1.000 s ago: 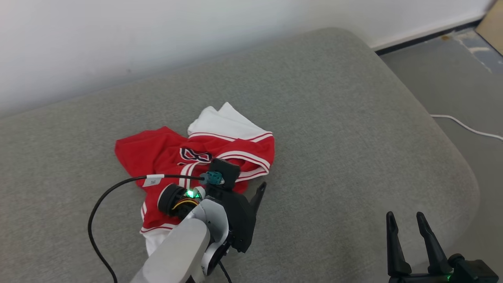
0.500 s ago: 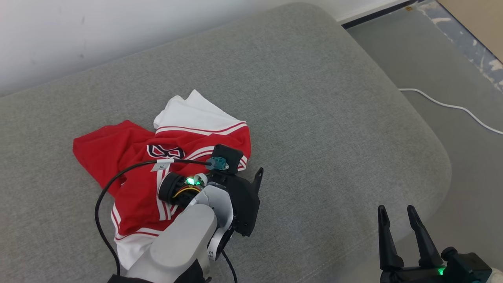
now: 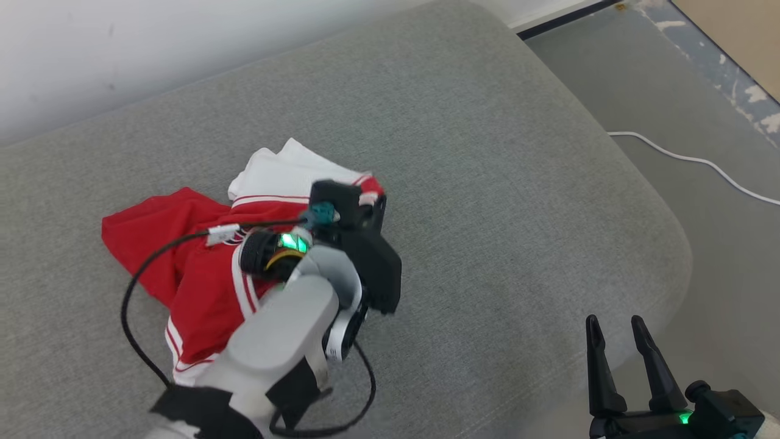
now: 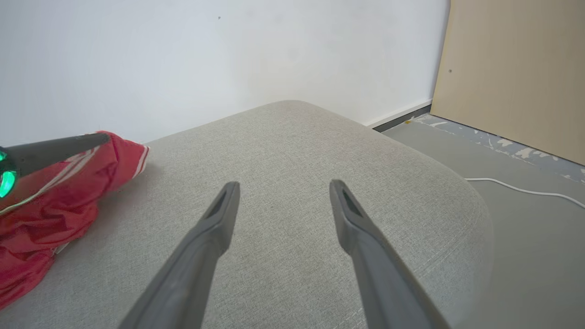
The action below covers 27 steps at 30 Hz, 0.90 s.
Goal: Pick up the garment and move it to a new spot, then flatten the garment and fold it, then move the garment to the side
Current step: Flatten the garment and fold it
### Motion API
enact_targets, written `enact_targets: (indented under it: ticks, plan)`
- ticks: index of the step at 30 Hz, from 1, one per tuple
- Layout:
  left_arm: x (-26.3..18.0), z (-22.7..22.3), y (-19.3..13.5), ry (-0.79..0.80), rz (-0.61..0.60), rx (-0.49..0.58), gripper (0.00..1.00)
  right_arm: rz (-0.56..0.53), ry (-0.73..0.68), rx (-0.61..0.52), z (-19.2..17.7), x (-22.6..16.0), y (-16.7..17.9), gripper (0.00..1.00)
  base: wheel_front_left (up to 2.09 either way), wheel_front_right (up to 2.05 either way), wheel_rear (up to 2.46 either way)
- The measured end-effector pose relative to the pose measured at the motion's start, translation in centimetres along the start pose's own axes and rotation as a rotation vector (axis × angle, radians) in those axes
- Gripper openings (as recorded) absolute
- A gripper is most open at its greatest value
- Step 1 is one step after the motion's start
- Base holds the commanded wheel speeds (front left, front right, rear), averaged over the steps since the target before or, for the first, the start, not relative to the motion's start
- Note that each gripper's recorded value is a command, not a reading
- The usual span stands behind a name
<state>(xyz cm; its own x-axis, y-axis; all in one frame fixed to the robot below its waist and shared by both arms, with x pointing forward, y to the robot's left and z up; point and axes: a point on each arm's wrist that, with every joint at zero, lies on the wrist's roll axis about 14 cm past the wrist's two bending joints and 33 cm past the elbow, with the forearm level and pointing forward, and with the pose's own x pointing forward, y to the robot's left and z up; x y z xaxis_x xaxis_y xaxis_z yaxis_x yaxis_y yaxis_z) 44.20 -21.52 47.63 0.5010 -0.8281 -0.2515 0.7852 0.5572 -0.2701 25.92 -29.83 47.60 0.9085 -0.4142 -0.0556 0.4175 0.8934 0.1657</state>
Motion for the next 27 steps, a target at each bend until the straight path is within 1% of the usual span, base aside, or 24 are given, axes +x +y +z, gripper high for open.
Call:
enact_targets:
  ticks: [3,6,8,12,18,21,23,25,27]
  plan:
    - [0.1,4.5,0.1,-0.131,-0.018,-0.020,0.00,0.010,-0.001,0.001,0.0,0.3,0.2,1.00,0.00,0.00,0.00]
    - [-0.5,10.8,-0.2,-0.295,-0.052,-0.059,0.00,0.031,0.000,0.001,-0.1,0.6,0.8,1.00,0.00,0.00,0.00]
    - [-1.5,15.0,-1.0,-0.395,-0.098,-0.080,0.00,0.045,-0.001,0.004,-0.2,0.8,1.2,1.00,0.00,0.00,0.00]
    - [-4.8,23.1,-3.0,-0.595,-0.205,-0.129,0.00,0.083,-0.003,0.014,-0.3,1.1,2.3,1.00,0.00,0.00,0.00]
    - [-11.6,33.0,-5.7,-0.854,-0.339,-0.185,0.00,0.123,-0.017,0.031,-0.1,1.3,3.4,1.00,0.00,0.00,0.00]
    - [-15.1,36.2,-6.2,-0.953,-0.389,-0.257,0.00,0.144,-0.019,0.040,-0.1,1.5,4.0,1.00,0.00,0.00,0.00]
    - [-17.1,37.5,-6.0,-0.986,-0.420,-0.328,0.00,0.158,-0.020,0.046,-0.1,1.7,4.4,1.00,0.00,0.00,0.00]
    - [-18.5,37.9,-5.2,-0.991,-0.433,-0.412,0.00,0.177,-0.024,0.050,0.0,2.0,5.0,1.00,0.00,0.00,0.00]
    - [-18.8,36.9,-3.3,-0.967,-0.390,-0.480,0.00,0.198,-0.027,0.052,0.1,2.5,5.7,1.00,0.00,0.00,0.00]
